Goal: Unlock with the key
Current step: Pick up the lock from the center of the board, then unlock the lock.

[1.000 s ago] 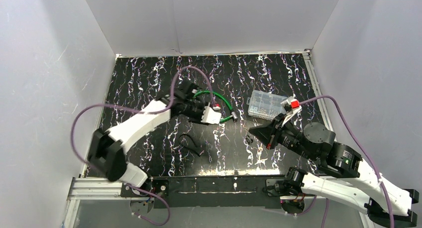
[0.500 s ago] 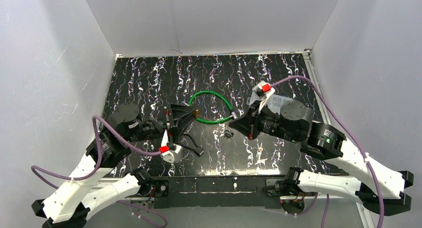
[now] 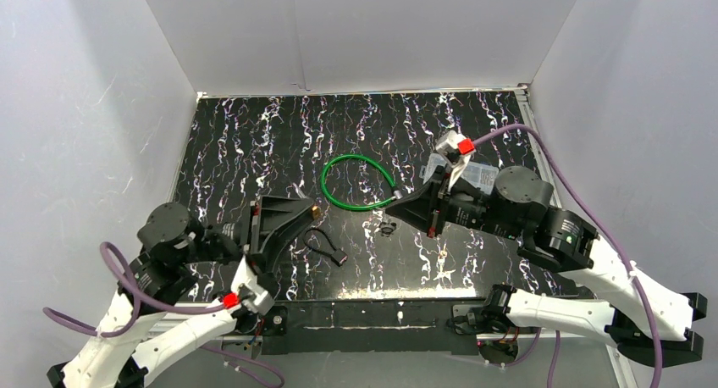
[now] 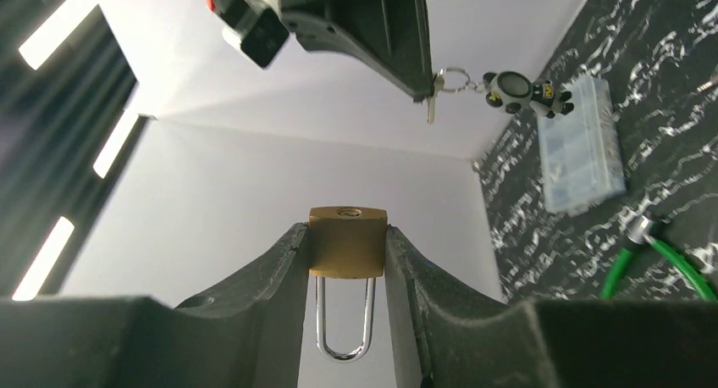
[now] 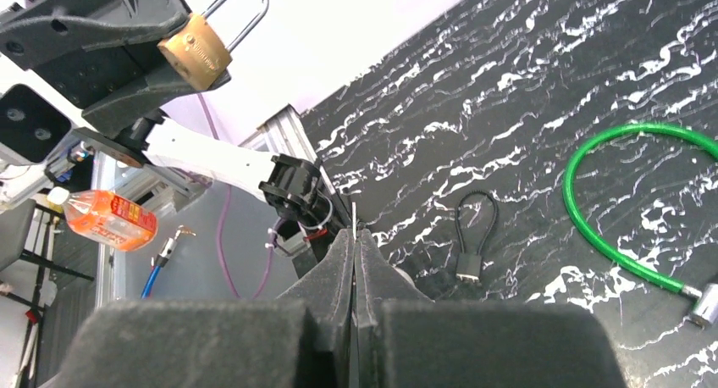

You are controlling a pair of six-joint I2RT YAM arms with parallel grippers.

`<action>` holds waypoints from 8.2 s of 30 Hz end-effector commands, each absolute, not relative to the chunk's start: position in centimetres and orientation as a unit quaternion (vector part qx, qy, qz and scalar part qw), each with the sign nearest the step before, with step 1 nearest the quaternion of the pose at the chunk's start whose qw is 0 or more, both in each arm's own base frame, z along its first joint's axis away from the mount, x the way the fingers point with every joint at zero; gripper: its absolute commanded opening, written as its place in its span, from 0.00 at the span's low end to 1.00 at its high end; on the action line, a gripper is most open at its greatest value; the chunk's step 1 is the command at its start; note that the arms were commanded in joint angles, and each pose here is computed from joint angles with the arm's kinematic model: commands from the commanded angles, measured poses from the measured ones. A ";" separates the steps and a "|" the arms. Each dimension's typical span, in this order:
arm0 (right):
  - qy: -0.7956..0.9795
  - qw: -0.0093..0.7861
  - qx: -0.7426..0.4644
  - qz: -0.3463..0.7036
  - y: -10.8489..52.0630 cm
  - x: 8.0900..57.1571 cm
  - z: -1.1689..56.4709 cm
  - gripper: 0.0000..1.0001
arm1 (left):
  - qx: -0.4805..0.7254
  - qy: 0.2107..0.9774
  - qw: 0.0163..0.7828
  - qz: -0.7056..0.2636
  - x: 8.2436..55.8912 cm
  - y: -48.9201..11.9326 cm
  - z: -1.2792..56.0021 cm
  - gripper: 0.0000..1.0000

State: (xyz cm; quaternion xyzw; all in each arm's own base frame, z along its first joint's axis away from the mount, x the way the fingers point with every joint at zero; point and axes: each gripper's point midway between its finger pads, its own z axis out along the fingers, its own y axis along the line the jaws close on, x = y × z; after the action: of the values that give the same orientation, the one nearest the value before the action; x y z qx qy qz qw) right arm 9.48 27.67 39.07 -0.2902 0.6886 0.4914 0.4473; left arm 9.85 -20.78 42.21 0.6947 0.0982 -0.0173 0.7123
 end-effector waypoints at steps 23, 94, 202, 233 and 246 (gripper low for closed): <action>0.613 0.493 -0.316 0.531 28.5 8.9 44.6 0.01 | 0.733 0.079 0.674 -0.055 8.7 -21.6 43.5 0.00; 0.646 0.486 -0.288 0.513 39.3 12.9 43.9 0.01 | 0.734 0.279 0.617 0.042 15.7 -19.0 40.0 0.00; 0.575 0.458 -0.420 0.532 36.9 8.0 45.5 0.01 | 0.623 0.534 0.518 -0.241 11.4 -20.2 39.7 0.98; 0.545 0.523 -0.464 0.462 35.8 6.9 46.6 0.54 | 0.667 0.532 0.439 -0.282 8.8 -20.1 38.4 0.00; 0.547 0.532 -0.461 0.453 32.8 6.7 47.1 0.38 | 0.670 0.525 0.441 -0.283 8.6 -20.0 38.8 0.00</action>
State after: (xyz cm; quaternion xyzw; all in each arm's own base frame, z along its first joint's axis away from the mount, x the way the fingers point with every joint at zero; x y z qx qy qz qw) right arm 6.65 32.22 46.98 -0.4550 0.5499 0.4536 0.5337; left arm 8.98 -19.96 38.00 0.6688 0.5366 -0.2760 0.4343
